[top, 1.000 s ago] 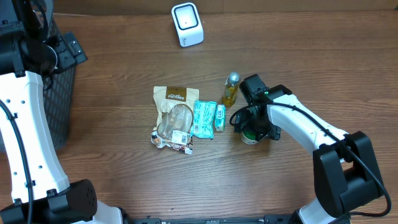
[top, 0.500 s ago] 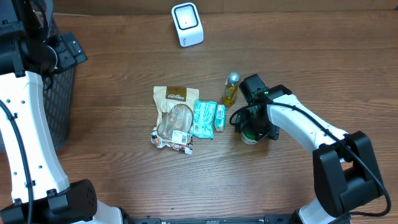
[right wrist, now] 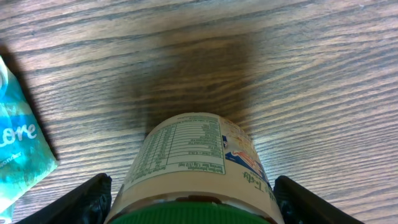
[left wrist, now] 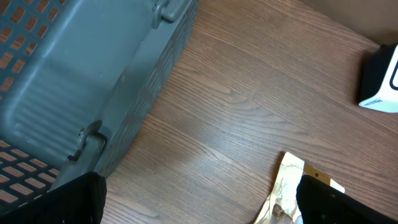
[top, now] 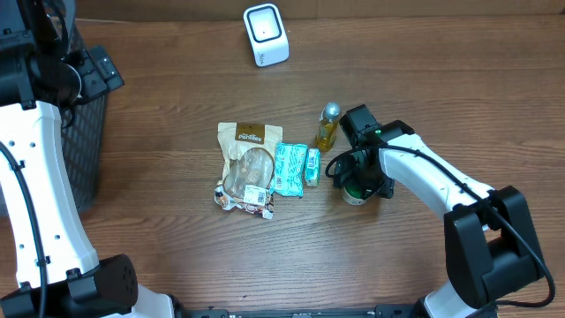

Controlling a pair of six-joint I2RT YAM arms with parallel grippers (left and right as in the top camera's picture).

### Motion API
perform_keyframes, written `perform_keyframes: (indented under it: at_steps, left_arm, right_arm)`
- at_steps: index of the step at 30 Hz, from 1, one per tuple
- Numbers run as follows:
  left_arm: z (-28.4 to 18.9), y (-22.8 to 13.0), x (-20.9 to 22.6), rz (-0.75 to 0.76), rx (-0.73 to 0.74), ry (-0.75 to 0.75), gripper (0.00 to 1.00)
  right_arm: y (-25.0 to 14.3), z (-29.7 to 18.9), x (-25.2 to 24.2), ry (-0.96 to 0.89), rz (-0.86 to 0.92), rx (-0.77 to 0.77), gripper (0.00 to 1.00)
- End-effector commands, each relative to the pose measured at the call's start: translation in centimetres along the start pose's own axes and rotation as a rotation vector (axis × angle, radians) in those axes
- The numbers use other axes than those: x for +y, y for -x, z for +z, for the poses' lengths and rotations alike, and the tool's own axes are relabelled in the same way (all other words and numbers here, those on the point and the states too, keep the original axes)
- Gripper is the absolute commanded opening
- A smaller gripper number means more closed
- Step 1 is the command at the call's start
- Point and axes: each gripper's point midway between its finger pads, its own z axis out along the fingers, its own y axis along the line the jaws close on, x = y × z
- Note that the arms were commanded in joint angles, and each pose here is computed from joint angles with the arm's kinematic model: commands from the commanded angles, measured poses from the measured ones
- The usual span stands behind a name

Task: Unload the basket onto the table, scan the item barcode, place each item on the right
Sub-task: 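Close the right gripper around the green-capped jar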

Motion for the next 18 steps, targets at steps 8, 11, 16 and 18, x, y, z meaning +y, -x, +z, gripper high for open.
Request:
perform_keyframes:
  at_steps: [8,11,16,18]
  left_arm:
    - [0.05,0.15,-0.17,0.004,-0.001,-0.006,1.00]
    - [0.05,0.15,-0.17,0.004,-0.001,-0.006,1.00]
    - [0.05,0.15,-0.17,0.004,-0.001,-0.006,1.00]
    - [0.05,0.15,-0.17,0.004,-0.001,-0.006,1.00]
  right_arm:
    - [-0.34,0.29,-0.44,-0.012,0.011,0.020,0.77]
    - [-0.36,0.29,-0.45,-0.012,0.010,0.021,0.76]
    - [-0.35,0.29,-0.45,-0.012,0.011,0.020,0.76]
    - [-0.35,0.29,-0.45,-0.012,0.011,0.020,0.76]
